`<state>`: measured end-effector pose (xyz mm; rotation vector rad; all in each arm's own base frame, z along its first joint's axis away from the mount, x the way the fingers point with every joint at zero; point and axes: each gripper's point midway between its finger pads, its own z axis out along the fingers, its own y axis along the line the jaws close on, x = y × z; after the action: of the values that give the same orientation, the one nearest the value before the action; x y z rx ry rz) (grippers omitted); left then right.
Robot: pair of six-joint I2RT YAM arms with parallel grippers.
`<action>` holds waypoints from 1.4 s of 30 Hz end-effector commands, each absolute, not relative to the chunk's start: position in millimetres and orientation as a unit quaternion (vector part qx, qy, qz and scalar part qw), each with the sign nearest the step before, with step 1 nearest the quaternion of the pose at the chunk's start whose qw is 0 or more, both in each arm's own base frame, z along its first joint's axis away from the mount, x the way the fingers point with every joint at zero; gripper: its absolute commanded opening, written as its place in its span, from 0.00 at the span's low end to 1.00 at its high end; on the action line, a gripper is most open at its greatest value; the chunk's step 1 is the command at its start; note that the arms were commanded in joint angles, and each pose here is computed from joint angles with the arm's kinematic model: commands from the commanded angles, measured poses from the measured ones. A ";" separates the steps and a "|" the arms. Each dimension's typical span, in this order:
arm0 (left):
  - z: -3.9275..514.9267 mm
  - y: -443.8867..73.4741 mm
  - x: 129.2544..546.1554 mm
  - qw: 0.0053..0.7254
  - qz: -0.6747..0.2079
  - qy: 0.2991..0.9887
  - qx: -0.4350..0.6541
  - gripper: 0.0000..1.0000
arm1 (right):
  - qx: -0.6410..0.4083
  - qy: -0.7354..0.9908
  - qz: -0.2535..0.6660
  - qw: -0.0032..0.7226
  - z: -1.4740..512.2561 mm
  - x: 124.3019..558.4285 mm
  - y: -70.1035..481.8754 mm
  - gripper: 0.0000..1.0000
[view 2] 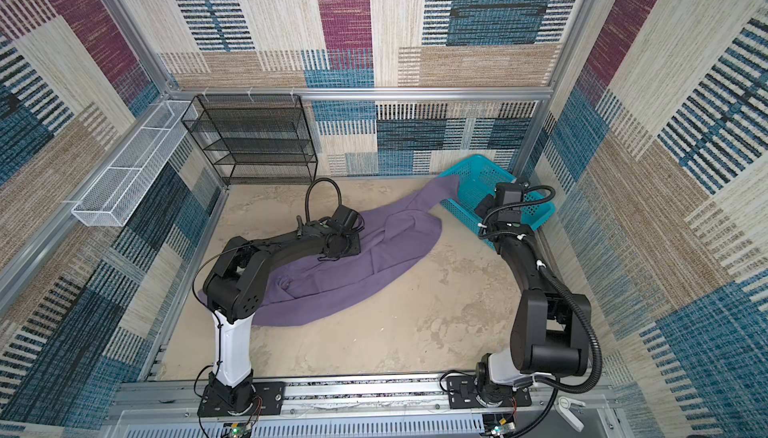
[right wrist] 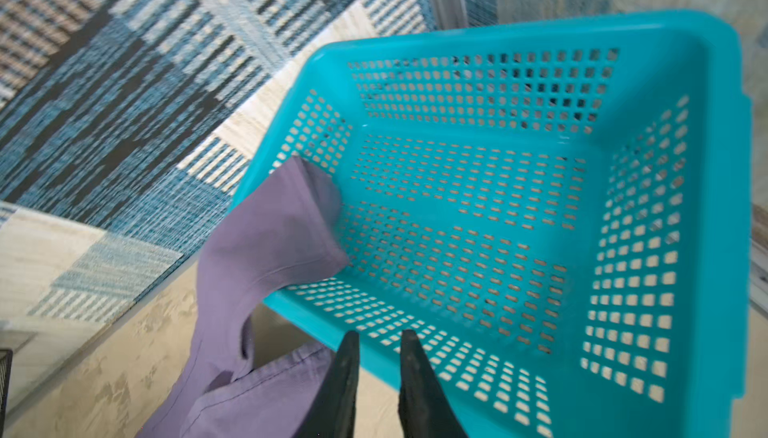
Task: Fold and stack the trousers
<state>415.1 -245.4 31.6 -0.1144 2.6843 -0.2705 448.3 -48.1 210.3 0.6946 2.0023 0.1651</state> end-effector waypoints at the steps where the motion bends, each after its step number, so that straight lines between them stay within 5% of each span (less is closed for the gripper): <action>1: 29.7 -226.6 401.9 0.213 -0.078 0.973 -0.045 0.30 | 0.225 0.839 0.025 0.495 215.6 451.1 -19.9 0.28; 6: 38.3 -196.8 382.1 0.219 -0.082 0.970 -0.072 0.00 | 0.137 0.881 0.020 0.452 179.3 462.3 44.4 0.26; 16: 50.5 -155.9 343.2 0.214 -0.064 0.971 -0.086 0.00 | 0.141 0.925 -0.001 0.352 99.7 486.5 35.1 0.19; 22: 29.1 -105.3 307.7 0.186 -0.055 0.970 -0.147 0.00 | 0.155 0.918 0.026 0.364 115.3 524.3 25.0 0.30; 32: 41.0 -95.4 300.6 0.193 -0.051 0.969 -0.149 0.00 | 0.155 0.885 0.050 0.437 204.1 565.9 31.0 0.37; 42: 49.4 -106.5 307.1 0.201 -0.082 0.966 -0.141 0.09 | 0.102 0.931 -0.053 0.345 132.0 587.2 29.7 0.50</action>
<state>305.9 -103.2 47.0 -0.3950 2.6965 -0.2043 596.7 32.5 142.2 0.3170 2.3604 -0.0373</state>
